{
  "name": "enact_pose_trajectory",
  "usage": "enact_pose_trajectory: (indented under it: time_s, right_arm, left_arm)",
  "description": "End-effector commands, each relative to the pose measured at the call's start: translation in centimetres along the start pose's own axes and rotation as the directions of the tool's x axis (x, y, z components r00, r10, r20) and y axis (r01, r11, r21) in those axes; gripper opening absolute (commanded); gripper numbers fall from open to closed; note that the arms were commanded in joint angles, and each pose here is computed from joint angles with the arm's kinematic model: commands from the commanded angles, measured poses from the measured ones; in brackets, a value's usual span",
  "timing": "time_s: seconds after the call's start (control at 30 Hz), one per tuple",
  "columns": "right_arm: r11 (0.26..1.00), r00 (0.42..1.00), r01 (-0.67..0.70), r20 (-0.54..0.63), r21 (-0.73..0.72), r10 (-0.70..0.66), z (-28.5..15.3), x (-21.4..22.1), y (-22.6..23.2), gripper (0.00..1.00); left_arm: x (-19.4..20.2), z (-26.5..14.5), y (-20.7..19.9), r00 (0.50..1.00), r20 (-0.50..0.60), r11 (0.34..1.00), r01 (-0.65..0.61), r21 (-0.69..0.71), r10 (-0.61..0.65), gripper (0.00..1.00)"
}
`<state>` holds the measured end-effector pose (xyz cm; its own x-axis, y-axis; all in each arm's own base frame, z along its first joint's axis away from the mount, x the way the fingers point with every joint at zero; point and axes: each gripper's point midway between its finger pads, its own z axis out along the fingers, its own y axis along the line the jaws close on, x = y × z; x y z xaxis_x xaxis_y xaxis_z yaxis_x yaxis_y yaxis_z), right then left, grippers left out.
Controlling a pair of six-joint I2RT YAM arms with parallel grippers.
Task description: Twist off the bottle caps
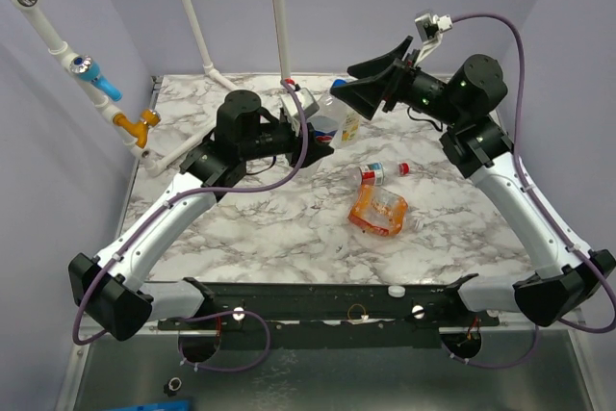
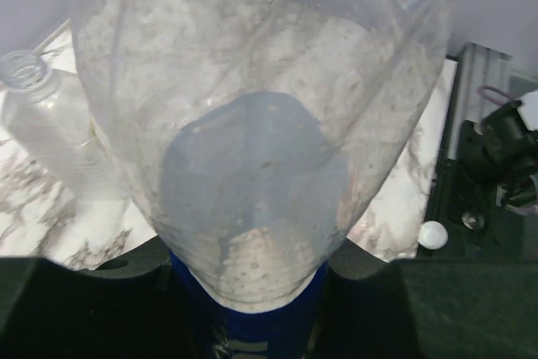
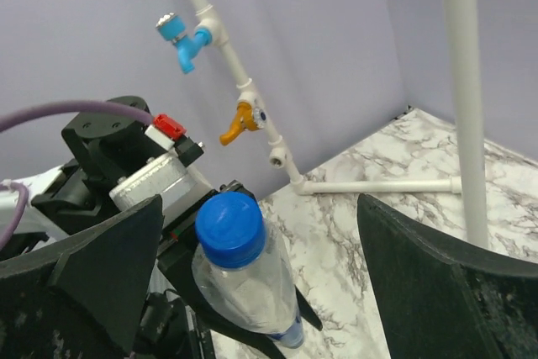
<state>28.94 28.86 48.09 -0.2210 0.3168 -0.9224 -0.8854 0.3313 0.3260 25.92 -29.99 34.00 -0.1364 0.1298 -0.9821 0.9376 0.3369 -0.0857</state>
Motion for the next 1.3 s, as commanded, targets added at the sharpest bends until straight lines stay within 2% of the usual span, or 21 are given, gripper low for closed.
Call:
enact_pose_trajectory:
  time_s: [0.0,0.1,0.27,0.4,0.53,0.6,0.87,0.97,1.07,1.17,1.27]
  right_arm:
    - [0.995,1.000,-0.027,0.016,0.091,0.026,0.4,-0.9,-0.6,1.00]
    - [0.992,0.999,-0.040,0.012,0.121,0.039,1.0,-0.7,-1.4,1.00]
    - [0.990,0.998,-0.070,0.003,0.120,0.070,1.6,0.1,-1.9,0.85]
    - [0.992,0.998,-0.067,0.009,0.105,0.066,2.1,-0.2,-1.7,0.65]
    - [0.994,0.998,-0.066,0.014,0.092,0.065,2.5,-0.3,-1.4,0.39]
    - [0.994,0.998,-0.069,0.016,0.087,0.067,2.6,-0.3,-1.3,0.30]
    - [0.995,0.997,-0.074,-0.008,0.062,0.074,2.8,0.6,-1.1,0.05]
    - [1.000,0.999,-0.027,-0.017,0.005,0.027,2.5,0.6,-0.1,0.01]
    - [0.982,0.997,0.067,-0.036,-0.178,-0.074,1.5,1.3,3.0,0.01]
    - [0.910,0.985,0.125,-0.058,-0.395,-0.160,-0.2,2.6,6.3,0.01]
    - [0.836,0.977,0.097,-0.107,-0.540,-0.182,-1.6,3.6,8.0,0.00]
  left_arm:
    - [-0.1,-0.1,3.5,0.996,-0.001,0.981,-0.091,-0.173,0.092,0.05]
    - [0.0,0.0,3.8,0.995,-0.003,0.977,-0.100,-0.186,0.101,0.05]
    - [0.1,0.1,4.0,0.996,-0.004,0.977,-0.093,-0.192,0.094,0.05]
    - [0.3,0.1,4.3,0.996,-0.008,0.975,-0.092,-0.204,0.092,0.05]
    - [0.5,0.2,4.4,0.996,-0.013,0.974,-0.092,-0.208,0.091,0.05]
    - [0.5,0.2,4.4,0.996,-0.013,0.975,-0.090,-0.205,0.090,0.05]
    - [0.2,0.3,3.7,0.997,0.000,0.982,-0.072,-0.176,0.074,0.06]
    - [-0.7,0.3,1.8,0.999,0.030,0.996,-0.036,-0.085,0.038,0.06]
    - [-1.7,-0.1,-1.8,0.999,0.053,0.996,-0.010,0.093,0.005,0.06]
    - [-2.5,-1.2,-5.7,0.996,0.040,0.954,0.064,0.292,-0.079,0.06]
    - [-2.9,-2.5,-8.5,0.991,0.001,0.889,0.120,0.443,-0.134,0.06]
